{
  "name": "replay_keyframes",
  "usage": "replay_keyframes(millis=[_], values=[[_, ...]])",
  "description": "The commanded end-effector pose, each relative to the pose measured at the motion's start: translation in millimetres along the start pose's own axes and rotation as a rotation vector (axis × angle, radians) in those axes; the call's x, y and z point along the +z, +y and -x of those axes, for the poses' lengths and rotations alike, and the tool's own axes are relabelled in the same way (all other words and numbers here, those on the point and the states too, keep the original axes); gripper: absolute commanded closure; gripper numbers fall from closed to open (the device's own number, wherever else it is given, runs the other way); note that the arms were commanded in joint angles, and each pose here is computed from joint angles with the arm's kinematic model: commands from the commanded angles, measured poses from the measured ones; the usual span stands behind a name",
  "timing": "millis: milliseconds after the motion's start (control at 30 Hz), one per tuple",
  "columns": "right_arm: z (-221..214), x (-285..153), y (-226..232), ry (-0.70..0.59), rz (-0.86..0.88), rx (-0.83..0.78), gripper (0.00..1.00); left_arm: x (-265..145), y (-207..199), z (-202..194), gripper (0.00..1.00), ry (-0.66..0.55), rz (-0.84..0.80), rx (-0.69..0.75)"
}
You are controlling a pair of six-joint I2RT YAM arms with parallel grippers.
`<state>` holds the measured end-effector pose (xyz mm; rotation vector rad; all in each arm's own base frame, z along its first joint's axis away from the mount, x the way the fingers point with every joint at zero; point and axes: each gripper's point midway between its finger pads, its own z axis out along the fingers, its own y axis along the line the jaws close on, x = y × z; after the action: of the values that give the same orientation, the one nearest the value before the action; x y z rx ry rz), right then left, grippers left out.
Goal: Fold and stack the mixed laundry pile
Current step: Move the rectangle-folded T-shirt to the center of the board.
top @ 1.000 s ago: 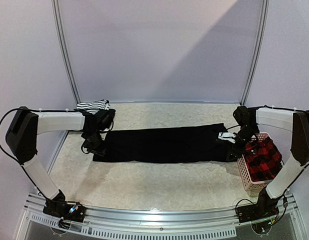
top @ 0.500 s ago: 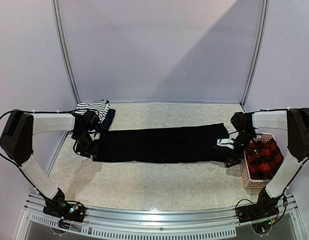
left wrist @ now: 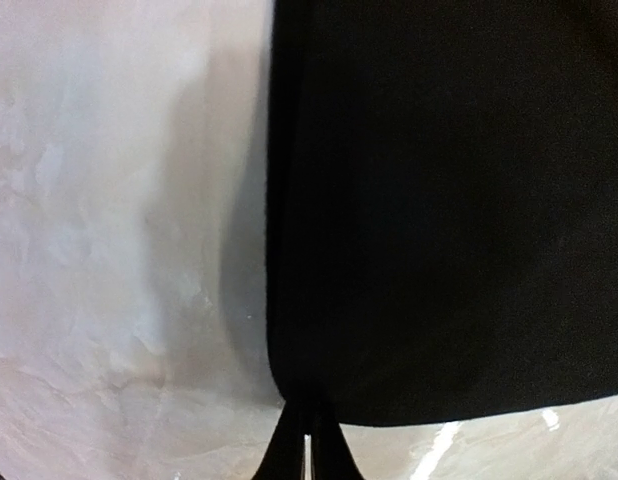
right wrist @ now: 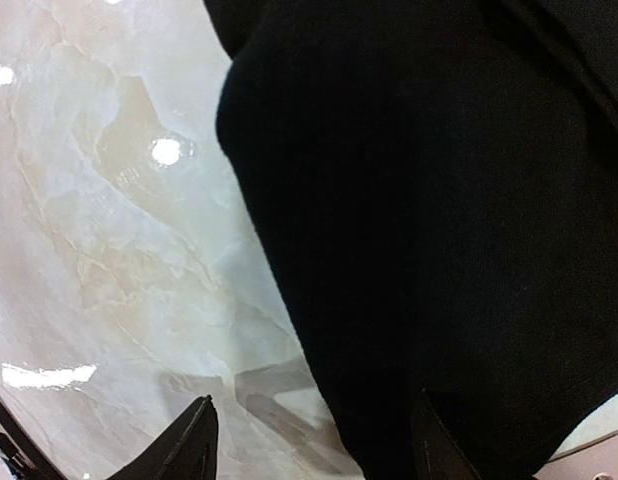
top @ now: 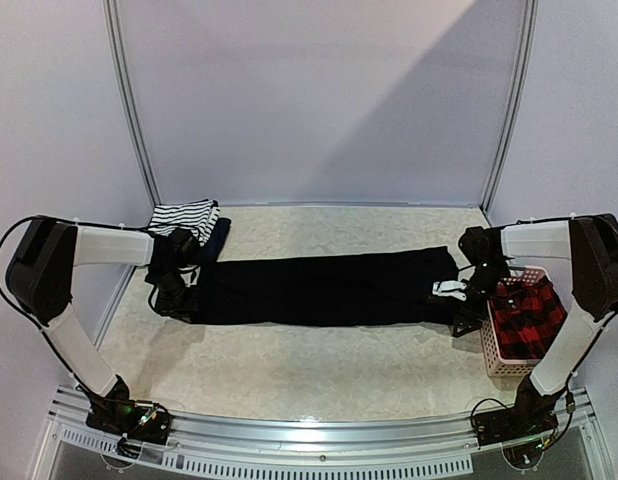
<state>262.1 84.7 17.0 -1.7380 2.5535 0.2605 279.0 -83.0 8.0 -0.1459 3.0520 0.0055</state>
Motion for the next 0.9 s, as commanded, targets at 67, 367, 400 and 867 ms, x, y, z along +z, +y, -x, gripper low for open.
replay_keyframes(millis=[67, 367, 400, 867], values=[[-5.2, 16.2, -17.0, 0.063, -0.090, -0.006, 0.42, 11.0, 15.9, -10.2, 1.00, 0.045, 0.060, -0.012], [-5.8, 19.9, 5.6, 0.132, -0.085, -0.072, 0.99, -30.2, 50.7, -33.0, 1.00, 0.068, 0.181, -0.071], [-5.2, 19.6, 15.7, 0.139, -0.078, -0.101, 1.00, -35.0, 54.6, -34.5, 1.00, 0.067, 0.197, -0.069], [-17.9, -7.9, 96.4, 0.174, 0.037, -0.246, 0.74, -72.8, 70.1, -72.6, 0.90, 0.206, 0.266, -0.072]])
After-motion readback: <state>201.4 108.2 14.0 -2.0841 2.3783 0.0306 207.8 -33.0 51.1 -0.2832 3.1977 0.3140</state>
